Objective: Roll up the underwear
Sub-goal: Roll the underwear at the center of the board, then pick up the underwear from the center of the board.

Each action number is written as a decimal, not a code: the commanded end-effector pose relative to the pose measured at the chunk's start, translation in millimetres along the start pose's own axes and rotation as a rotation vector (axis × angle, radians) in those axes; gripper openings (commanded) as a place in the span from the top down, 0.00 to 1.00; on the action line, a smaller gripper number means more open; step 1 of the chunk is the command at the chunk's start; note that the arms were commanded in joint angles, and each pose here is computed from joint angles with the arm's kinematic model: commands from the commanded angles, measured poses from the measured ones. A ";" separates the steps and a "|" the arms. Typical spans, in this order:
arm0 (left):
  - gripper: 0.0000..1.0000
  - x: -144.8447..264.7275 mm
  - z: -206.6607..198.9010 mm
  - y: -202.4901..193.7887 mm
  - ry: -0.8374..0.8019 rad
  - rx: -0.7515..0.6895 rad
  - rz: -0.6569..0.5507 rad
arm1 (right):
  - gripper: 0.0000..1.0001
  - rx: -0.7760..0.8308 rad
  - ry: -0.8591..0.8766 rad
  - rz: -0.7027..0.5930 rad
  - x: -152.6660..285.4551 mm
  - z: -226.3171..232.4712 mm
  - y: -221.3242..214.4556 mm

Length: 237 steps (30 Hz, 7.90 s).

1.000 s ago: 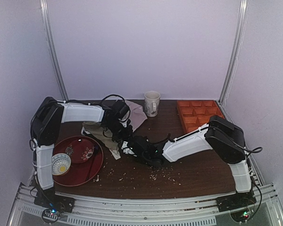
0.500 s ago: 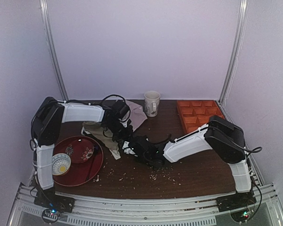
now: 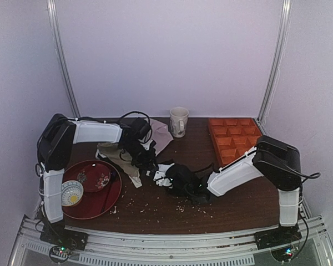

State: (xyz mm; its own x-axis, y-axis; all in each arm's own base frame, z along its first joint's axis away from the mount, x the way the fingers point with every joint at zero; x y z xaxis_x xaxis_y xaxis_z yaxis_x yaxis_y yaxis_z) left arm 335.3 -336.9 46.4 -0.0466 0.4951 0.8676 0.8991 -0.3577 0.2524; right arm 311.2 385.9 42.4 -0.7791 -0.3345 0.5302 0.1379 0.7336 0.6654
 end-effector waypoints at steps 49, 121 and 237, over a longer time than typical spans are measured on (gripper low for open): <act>0.70 -7.1 23.1 -42.2 -0.041 -0.142 0.202 | 0.50 0.096 0.170 0.088 -22.7 21.1 1.6; 0.67 91.2 16.2 -28.4 -0.051 0.200 -0.245 | 1.00 -0.794 0.796 0.483 -25.4 25.1 15.2; 1.00 1.7 10.3 -6.7 -0.169 0.652 -0.603 | 0.69 -1.278 0.917 0.418 -7.8 -40.3 12.2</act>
State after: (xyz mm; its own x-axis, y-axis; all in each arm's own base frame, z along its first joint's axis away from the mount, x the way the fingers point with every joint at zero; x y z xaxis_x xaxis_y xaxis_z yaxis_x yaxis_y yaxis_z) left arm 335.9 -327.8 40.4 -0.6009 0.5737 0.5566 0.7879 0.5426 0.2913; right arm 335.7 400.9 64.6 0.0561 -0.8306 0.5541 0.9742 0.1670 0.1517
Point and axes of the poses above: each gripper's point midway between its finger pads, its own x axis back along the fingers, its own z axis along the line the jaws close on, y = z × x, the point moved 1 cm from there along x, back along the fingers, and after that the axes turned 14 degrees about -x, right-handed, at the moved point
